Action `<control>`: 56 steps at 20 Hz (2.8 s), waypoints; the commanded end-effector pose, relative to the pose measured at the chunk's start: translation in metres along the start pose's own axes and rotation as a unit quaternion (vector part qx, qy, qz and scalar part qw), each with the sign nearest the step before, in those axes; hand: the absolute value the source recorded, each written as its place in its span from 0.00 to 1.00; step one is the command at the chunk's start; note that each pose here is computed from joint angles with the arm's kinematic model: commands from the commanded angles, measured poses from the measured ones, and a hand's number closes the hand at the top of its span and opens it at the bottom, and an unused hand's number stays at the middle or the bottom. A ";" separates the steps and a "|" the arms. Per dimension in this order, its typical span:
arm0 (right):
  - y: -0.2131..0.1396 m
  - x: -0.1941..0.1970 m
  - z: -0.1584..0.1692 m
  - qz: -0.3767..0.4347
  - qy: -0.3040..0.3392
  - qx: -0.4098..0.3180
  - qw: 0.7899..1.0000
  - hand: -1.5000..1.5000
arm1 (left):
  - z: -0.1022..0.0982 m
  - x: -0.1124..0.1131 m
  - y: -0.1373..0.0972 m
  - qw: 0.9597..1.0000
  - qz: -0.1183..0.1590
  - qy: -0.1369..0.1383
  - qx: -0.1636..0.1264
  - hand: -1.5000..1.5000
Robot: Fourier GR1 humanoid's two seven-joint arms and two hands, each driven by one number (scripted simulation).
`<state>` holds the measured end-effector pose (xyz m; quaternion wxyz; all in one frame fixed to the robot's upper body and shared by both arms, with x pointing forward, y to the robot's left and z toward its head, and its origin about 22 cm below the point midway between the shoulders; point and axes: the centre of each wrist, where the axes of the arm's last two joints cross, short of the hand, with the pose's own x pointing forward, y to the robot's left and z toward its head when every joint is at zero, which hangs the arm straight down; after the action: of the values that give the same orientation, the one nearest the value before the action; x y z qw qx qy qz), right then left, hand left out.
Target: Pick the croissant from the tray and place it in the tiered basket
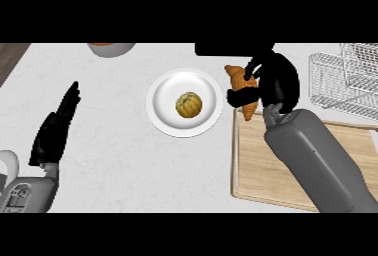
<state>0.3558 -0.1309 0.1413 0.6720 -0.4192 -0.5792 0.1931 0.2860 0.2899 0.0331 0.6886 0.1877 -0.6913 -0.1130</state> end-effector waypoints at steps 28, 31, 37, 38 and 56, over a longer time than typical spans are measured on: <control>-0.193 -0.027 -0.114 0.214 0.007 -0.194 0.957 1.00 | 0.002 0.007 0.002 1.000 0.003 -0.007 0.015 0.50; -0.203 -0.054 -0.128 0.275 0.038 -0.202 0.939 1.00 | 0.006 0.019 0.000 1.000 0.000 -0.002 -0.008 0.50; -0.219 -0.091 -0.144 0.280 0.029 -0.200 0.939 1.00 | 0.013 0.000 -0.011 1.000 0.007 -0.001 0.010 0.50; -0.215 -0.088 -0.146 0.277 0.022 -0.183 0.943 1.00 | 0.015 -0.012 0.007 1.000 0.002 0.004 0.012 0.50; -0.201 -0.170 -0.159 0.123 0.096 -0.044 0.987 0.00 | -0.004 0.012 0.007 1.000 0.001 0.002 -0.001 0.50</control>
<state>0.4175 -0.4240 0.2160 0.6458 -0.5565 -0.4751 0.2178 0.2841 0.2911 0.0403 0.6899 0.1856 -0.6912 -0.1087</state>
